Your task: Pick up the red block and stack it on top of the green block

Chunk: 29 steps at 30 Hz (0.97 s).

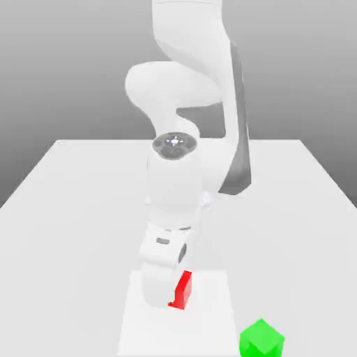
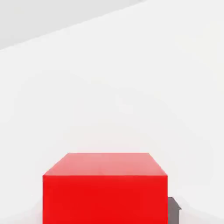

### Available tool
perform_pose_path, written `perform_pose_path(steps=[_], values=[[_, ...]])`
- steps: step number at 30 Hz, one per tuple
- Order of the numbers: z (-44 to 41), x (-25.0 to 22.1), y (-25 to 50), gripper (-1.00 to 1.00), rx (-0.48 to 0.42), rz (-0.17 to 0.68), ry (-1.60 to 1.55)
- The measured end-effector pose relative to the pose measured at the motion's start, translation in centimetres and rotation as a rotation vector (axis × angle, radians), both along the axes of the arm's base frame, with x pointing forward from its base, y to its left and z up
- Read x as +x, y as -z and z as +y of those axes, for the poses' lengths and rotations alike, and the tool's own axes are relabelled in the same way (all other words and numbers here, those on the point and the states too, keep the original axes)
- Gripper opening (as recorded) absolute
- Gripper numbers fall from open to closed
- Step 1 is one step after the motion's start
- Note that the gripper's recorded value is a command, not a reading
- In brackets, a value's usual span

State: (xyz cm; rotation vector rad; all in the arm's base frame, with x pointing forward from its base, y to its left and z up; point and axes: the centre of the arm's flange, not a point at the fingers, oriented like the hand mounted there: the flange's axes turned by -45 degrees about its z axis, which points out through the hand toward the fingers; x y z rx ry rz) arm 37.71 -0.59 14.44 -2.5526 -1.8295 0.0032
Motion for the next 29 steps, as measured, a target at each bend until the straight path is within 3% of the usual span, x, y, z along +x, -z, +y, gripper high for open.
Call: perform_pose_path(steps=[8, 19, 23, 24, 29], values=[[0.2, 0.4, -6.0, -1.00, 0.000, 0.000, 0.006], [12.5, 10.4, -9.8, -1.00, -0.005, 0.000, 0.108], [14.0, 11.3, -6.0, -1.00, 0.000, -0.001, 0.122], [14.1, 11.3, -4.6, 1.00, -0.001, -0.001, 0.122], [14.1, 11.3, -4.6, 1.00, -0.001, -0.001, 0.122]])
